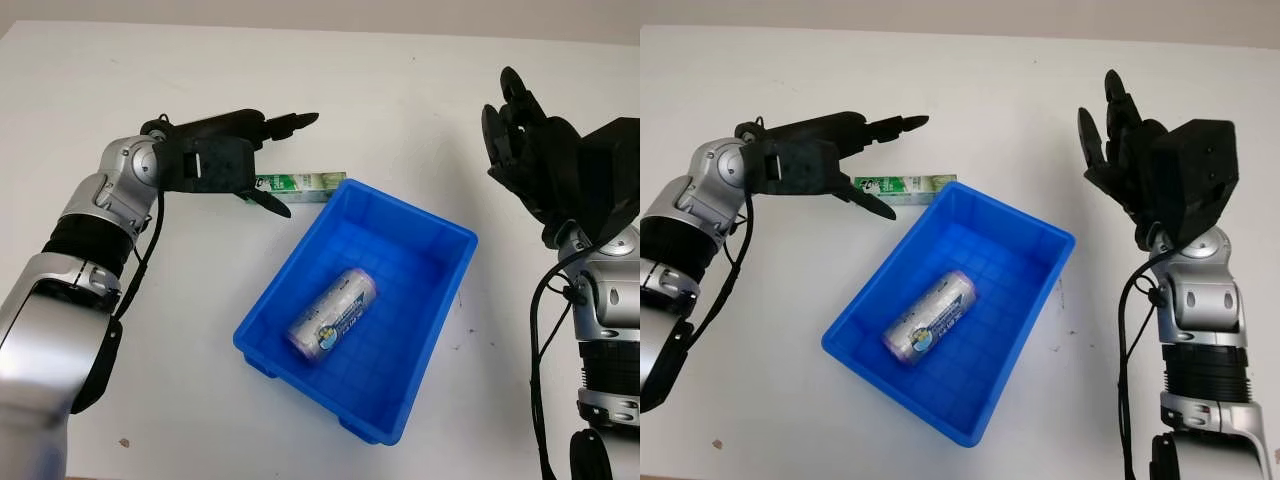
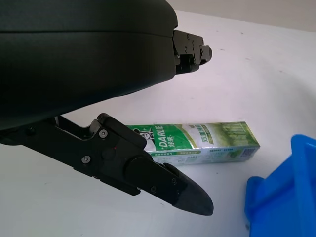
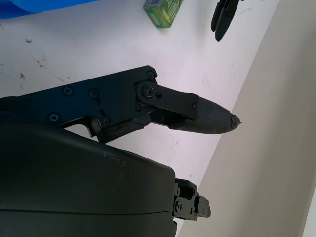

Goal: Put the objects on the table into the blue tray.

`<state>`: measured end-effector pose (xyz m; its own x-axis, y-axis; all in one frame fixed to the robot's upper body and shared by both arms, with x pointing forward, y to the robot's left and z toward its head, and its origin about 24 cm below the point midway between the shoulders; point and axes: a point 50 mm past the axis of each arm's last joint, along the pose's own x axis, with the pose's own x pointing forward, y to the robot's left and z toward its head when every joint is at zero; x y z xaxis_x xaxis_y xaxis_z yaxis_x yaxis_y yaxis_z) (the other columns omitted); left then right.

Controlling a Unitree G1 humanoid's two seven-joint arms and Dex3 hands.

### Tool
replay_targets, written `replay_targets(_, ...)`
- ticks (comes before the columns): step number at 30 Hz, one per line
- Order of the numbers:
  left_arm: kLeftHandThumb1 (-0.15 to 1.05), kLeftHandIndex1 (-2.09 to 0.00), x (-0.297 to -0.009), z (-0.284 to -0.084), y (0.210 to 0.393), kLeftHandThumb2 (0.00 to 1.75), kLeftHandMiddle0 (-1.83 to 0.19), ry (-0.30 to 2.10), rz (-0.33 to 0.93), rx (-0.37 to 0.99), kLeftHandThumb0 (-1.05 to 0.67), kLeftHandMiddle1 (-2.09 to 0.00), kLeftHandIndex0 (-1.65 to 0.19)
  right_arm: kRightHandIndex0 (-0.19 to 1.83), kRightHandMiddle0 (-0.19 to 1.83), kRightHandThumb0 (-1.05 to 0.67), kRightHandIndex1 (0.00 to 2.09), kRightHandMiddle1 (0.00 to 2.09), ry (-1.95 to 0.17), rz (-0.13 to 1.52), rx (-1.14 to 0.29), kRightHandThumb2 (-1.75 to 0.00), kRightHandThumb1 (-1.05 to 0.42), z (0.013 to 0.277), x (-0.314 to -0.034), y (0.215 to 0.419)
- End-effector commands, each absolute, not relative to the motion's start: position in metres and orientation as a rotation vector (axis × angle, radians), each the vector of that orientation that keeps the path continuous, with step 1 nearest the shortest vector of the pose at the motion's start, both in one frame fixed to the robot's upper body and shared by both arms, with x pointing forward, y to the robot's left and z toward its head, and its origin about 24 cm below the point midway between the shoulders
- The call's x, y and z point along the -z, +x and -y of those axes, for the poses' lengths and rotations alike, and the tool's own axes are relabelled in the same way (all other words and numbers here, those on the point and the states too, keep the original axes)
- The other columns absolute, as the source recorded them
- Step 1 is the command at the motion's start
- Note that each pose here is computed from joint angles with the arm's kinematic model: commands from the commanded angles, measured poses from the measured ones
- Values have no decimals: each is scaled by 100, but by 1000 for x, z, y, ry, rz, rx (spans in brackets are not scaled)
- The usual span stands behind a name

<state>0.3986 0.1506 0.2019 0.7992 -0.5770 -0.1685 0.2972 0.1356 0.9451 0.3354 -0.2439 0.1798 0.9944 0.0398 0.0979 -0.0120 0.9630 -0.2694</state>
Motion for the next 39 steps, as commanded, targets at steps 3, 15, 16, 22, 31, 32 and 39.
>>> replay_targets(3, 84, -13, -183, -143, 393, 5, -19, 1495, 347, 560, -67, -9, -15, -19, -19, -65, 0, 0, -258, 107, -27, -63, -105, 246, -181, 332)
replay_targets(15, 102, -143, -145, -128, 382, 5, -65, 2040, 723, 274, -18, -207, -16, -19, -19, -65, 0, 0, -253, 109, -48, -62, -105, 245, -182, 333)
replay_targets(16, 102, -153, -143, -127, 382, 5, -71, 2055, 739, 258, -14, -208, -12, -19, -19, -65, 0, 0, -248, 111, -50, -63, -105, 245, -182, 333)
replay_targets(22, 105, -209, -140, -128, 383, 19, -114, 2073, 757, 221, -36, -209, -17, -19, -19, -63, 0, 0, -243, 121, -67, -64, -105, 244, -182, 333)
replay_targets(31, 105, -209, -151, -131, 388, 37, -100, 2009, 729, 192, -46, -209, -8, -19, -19, -63, 0, 0, -247, 132, -80, -64, -105, 245, -181, 333)
replay_targets(32, 105, -209, -154, -132, 390, 36, -99, 1978, 716, 199, -46, -209, -8, -19, -19, -62, 0, 0, -246, 132, -79, -64, -105, 245, -181, 333)
replay_targets(39, 105, -209, -178, -145, 401, 28, -91, 1882, 686, 119, -44, -209, -23, -19, -19, -62, 0, 0, -257, 135, -75, -64, -105, 246, -181, 333)
